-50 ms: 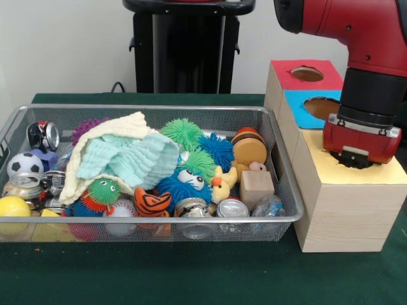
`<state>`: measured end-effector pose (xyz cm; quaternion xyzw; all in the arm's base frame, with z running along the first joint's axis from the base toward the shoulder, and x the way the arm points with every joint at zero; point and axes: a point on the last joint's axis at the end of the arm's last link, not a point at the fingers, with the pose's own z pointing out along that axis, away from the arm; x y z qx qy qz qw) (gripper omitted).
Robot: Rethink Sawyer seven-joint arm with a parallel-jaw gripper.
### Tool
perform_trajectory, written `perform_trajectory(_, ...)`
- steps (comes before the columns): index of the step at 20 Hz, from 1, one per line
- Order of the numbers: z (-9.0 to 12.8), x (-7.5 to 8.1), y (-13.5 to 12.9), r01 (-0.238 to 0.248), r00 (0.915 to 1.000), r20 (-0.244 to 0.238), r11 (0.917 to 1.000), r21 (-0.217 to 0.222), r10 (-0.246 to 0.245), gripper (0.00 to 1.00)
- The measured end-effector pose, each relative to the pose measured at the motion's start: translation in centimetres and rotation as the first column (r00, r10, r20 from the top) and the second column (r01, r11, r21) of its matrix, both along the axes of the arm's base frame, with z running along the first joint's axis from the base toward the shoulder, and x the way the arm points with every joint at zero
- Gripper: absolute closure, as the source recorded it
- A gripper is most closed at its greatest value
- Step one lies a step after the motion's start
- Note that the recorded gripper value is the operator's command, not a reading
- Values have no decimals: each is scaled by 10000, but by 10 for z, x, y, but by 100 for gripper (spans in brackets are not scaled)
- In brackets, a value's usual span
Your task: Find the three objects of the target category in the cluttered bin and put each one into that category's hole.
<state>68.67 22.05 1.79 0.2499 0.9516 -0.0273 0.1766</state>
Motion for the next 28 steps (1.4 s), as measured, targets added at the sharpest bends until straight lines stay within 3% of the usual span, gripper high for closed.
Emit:
perform_trajectory(9,10,-6,1,-301,9995,21,9975,-636,303,100)
perform_trajectory(13,41,-8,-1,-416,9984,-428,9938,-1032,374,100)
perform_trajectory(18,79,-3,1,-480,9979,-499,9913,-1229,421,100)
perform_trajectory(24,143,21,-4,-404,9981,402,9889,-1432,466,100)
perform_trajectory(25,167,29,-6,-367,9958,779,9884,-1471,486,100)
perform_trajectory(28,194,36,-9,-306,9917,1190,9874,-1553,495,100)
